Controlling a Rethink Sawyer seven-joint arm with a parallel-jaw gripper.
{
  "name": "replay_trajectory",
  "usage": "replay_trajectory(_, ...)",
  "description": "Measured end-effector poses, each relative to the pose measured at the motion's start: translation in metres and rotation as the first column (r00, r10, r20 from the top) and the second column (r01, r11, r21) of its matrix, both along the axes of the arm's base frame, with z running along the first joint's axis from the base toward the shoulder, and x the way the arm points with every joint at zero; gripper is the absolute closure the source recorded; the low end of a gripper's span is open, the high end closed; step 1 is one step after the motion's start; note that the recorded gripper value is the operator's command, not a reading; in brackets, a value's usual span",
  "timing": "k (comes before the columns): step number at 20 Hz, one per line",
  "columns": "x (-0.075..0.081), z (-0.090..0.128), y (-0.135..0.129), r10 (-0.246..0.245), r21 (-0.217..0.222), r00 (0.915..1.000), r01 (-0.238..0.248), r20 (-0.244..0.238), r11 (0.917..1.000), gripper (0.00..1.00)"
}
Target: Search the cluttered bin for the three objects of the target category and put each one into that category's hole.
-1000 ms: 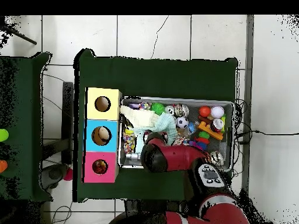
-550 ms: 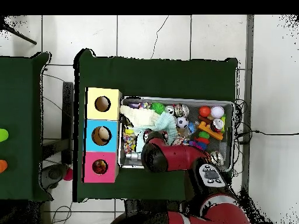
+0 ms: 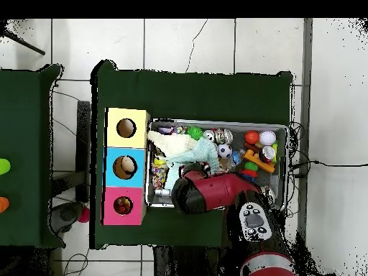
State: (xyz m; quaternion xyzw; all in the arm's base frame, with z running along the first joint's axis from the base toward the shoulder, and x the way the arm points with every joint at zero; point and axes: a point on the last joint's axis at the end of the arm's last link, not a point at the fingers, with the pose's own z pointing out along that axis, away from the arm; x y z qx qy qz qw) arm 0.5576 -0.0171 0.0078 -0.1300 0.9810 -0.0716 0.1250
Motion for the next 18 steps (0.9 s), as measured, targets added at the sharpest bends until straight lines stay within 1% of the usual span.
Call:
replay_trajectory(3, 0.004, 0.009, -0.012, 0.037, -0.035, 0.9993, -0.037, -0.001, 0.9987, 1.00)
replay_trajectory(4, 0.007, 0.017, -0.026, 0.053, -0.057, 0.9986, -0.052, 0.004, 0.9970, 1.00)
replay_trajectory(10, 0.021, 0.035, -0.065, 0.059, -0.081, 0.9980, -0.057, 0.021, 0.9951, 1.00)
replay_trajectory(13, 0.028, 0.045, -0.083, 0.063, -0.092, 0.9978, -0.061, 0.020, 0.9939, 1.00)
replay_trajectory(15, 0.036, 0.056, -0.100, 0.079, -0.107, 0.9968, -0.078, 0.012, 0.9912, 1.00)
replay_trajectory(17, 0.039, 0.060, -0.106, 0.091, -0.115, 0.9958, -0.090, 0.008, 0.9893, 1.00)
replay_trajectory(18, 0.042, 0.065, -0.112, 0.110, -0.126, 0.9939, -0.109, 0.003, 0.9861, 1.00)
